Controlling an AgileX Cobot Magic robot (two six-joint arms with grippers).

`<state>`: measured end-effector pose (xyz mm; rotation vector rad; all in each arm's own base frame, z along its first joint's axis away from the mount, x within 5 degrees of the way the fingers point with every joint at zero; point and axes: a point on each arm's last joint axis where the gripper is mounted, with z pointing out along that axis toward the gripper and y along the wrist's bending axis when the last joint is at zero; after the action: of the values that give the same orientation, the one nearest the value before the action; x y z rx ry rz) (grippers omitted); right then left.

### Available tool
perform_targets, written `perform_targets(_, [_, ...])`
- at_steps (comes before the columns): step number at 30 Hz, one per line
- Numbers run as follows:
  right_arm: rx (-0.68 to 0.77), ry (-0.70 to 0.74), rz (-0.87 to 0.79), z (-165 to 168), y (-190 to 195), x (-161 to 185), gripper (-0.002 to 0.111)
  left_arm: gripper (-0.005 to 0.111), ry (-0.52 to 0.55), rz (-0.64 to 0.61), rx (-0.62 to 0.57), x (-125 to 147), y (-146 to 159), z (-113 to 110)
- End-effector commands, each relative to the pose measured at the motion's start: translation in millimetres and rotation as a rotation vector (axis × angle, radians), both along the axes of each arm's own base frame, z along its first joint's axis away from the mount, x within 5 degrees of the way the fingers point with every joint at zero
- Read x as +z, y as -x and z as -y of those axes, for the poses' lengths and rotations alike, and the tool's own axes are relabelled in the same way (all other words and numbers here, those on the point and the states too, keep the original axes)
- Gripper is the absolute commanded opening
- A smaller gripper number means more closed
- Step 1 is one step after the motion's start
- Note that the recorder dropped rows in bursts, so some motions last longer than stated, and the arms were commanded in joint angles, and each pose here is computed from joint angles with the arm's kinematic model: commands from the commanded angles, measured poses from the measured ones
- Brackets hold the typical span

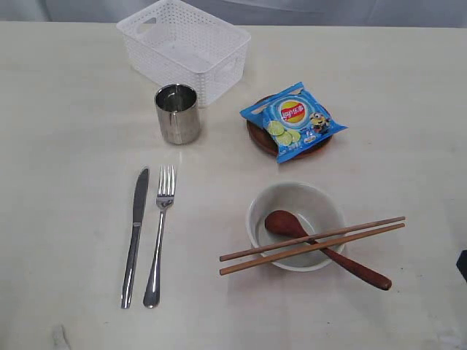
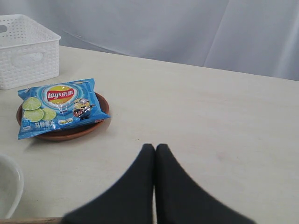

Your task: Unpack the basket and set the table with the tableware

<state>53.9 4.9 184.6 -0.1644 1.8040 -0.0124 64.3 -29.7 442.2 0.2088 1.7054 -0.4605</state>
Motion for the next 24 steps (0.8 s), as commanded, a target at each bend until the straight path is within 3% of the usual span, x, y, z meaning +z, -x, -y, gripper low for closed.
perform_targets(1, [-0.006, 0.004, 0.008, 0.4, 0.1, -0.4, 0.0, 0.0, 0.029, 0.045, -0.008, 2.7, 17.1, -7.2])
perform_targets(18, [-0.006, 0.004, 0.008, 0.4, 0.1, -0.4, 0.0, 0.0, 0.046, 0.096, -0.008, 3.7, 33.8, -14.8])
perform_targets(24, [-0.006, 0.004, 0.008, 0.4, 0.1, -0.4, 0.0, 0.0, -0.083, 0.213, -0.014, 8.0, 33.4, -14.8])
